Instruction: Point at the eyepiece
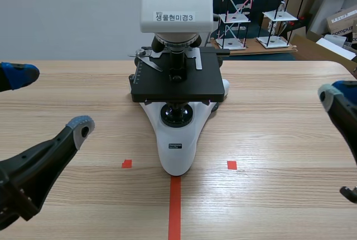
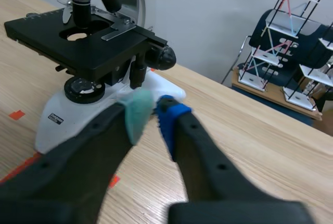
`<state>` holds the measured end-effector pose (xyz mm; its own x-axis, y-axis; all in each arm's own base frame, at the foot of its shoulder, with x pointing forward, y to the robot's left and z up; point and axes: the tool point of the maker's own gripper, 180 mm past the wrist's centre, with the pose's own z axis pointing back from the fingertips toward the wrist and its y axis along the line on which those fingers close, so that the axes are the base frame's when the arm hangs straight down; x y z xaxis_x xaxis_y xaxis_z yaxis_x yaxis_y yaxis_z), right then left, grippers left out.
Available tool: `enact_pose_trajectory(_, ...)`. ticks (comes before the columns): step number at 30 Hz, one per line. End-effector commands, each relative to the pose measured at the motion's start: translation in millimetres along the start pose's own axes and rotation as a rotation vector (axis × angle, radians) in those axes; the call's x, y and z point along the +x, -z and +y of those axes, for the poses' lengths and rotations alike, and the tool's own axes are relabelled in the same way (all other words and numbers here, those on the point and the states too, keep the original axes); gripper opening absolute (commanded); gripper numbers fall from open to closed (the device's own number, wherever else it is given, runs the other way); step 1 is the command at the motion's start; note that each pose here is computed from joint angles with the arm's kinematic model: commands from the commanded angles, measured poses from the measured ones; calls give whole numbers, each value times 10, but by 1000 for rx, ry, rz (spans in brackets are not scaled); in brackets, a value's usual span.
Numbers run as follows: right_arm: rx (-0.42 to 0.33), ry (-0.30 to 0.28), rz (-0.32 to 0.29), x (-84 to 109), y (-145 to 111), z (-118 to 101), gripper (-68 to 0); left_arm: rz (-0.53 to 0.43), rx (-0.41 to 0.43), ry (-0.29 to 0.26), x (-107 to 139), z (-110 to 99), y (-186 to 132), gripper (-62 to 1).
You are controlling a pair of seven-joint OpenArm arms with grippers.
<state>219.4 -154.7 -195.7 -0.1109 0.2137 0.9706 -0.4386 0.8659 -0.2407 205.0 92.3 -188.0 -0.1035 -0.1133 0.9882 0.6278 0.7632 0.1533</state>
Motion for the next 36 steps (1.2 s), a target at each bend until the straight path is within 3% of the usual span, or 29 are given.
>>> enact_pose_trajectory(1, -33, -14, -54, 171, 41, -117, -657, -23, 9, -9, 56, -2, 8, 6)
enact_pose_trajectory(10, -64, -43, -129, 629, 122, -198, -675, -23, 9, -9, 56, -2, 8, 6)
enact_pose_trajectory(14, -65, -91, -142, 961, 178, -208, -675, -23, 9, -9, 56, -2, 8, 6)
enact_pose_trajectory(17, -53, -93, -173, 1177, 190, -201, -675, -23, 9, -9, 56, -2, 8, 6)
enact_pose_trajectory(21, -42, -102, -129, 1139, 230, -273, -675, -23, 9, -8, 56, -1, 8, 6)
enact_pose_trajectory(29, 0, -183, -170, 1342, 381, -340, -675, -23, 9, -8, 56, -1, 8, 6)
enact_pose_trajectory(36, -29, -228, -182, 1373, 494, -646, -675, -23, 9, -8, 56, -1, 8, 6)
